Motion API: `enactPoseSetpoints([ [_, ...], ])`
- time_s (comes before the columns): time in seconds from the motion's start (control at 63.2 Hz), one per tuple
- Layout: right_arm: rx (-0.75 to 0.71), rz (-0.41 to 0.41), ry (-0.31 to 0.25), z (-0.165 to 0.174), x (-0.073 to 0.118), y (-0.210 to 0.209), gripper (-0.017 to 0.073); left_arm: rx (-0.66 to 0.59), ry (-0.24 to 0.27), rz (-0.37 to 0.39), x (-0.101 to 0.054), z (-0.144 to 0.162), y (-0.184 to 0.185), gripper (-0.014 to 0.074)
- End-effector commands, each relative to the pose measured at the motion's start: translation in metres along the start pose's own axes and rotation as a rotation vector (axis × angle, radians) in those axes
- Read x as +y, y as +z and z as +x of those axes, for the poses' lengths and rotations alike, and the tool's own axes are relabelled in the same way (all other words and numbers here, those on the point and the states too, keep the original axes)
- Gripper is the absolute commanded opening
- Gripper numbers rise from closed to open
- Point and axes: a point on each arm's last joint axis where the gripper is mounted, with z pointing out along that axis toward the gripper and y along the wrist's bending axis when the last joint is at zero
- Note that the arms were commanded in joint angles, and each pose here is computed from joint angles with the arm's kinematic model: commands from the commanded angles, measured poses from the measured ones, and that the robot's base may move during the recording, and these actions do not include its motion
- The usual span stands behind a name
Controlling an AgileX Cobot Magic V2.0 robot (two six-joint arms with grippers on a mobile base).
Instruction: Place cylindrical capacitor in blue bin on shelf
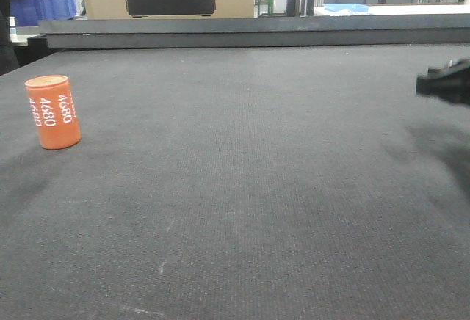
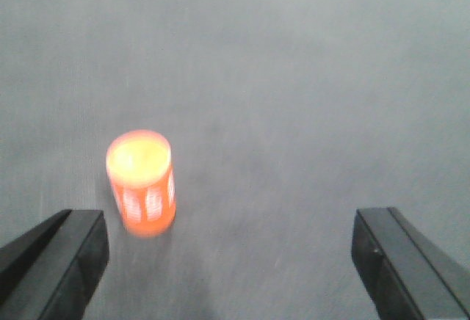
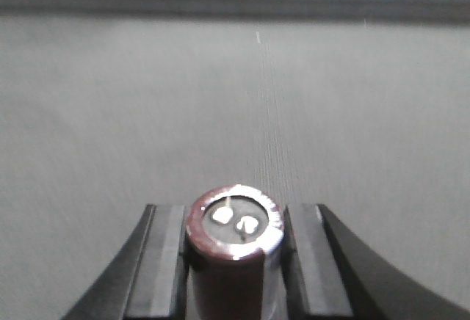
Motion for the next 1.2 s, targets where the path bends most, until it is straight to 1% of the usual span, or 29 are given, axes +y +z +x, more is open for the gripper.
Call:
enactPoseSetpoints([
  [0.0, -0.048, -0.018, -0.008, -0.019, 0.001, -0.005, -0.0154, -0.004, -0.01, -0.006, 0.001, 0.012, 0.013, 0.0566],
  [0.063, -0.053, -0.034, -0.013, -0.026, 0.002, -0.008, -0.0154, -0.012, -0.01, -0.018, 0.002, 0.022, 0.026, 0.0566],
  [0.221, -0.058, -0.056, -0.024, -0.031, 0.004, -0.011, -0.0154, -0.056, -0.01, -0.042, 0.006, 0.035, 0.051, 0.0566],
  [0.285, -0.055, -0.06, -0.028, -0.031, 0.004, -0.011, -0.0154, -0.078, -0.02, -0.056, 0.008, 0.04, 0.061, 0.0566],
  [0.364, -0.05, -0.064, -0.03, -0.03, 0.004, -0.011, -0.0154, -0.117, -0.048, -0.084, 0.011, 0.043, 0.077, 0.0566],
  [0.475, -0.042, -0.08, -0.042, -0.03, 0.006, -0.011, -0.0154, -0.151, -0.059, -0.114, 0.014, 0.051, 0.094, 0.0566],
  [0.585, -0.037, -0.083, -0.044, -0.029, 0.006, -0.011, -0.0154, -0.154, -0.055, -0.134, 0.017, 0.062, 0.109, 0.0571],
  [0.649, -0.037, -0.083, -0.044, -0.029, 0.006, -0.011, -0.0154, -0.154, -0.065, -0.149, 0.019, 0.065, 0.114, 0.0571],
  [0.696, -0.037, -0.083, -0.044, -0.029, 0.006, -0.011, -0.0154, -0.171, -0.068, -0.16, 0.02, 0.067, 0.117, 0.0571],
  [0.807, -0.037, -0.083, -0.044, -0.029, 0.006, -0.011, -0.0154, -0.224, -0.058, -0.173, 0.021, 0.067, 0.122, 0.0571],
  [1.186, -0.037, -0.083, -0.044, -0.029, 0.006, -0.011, -0.0154, -0.225, -0.063, -0.177, 0.022, 0.06, 0.155, 0.0571],
])
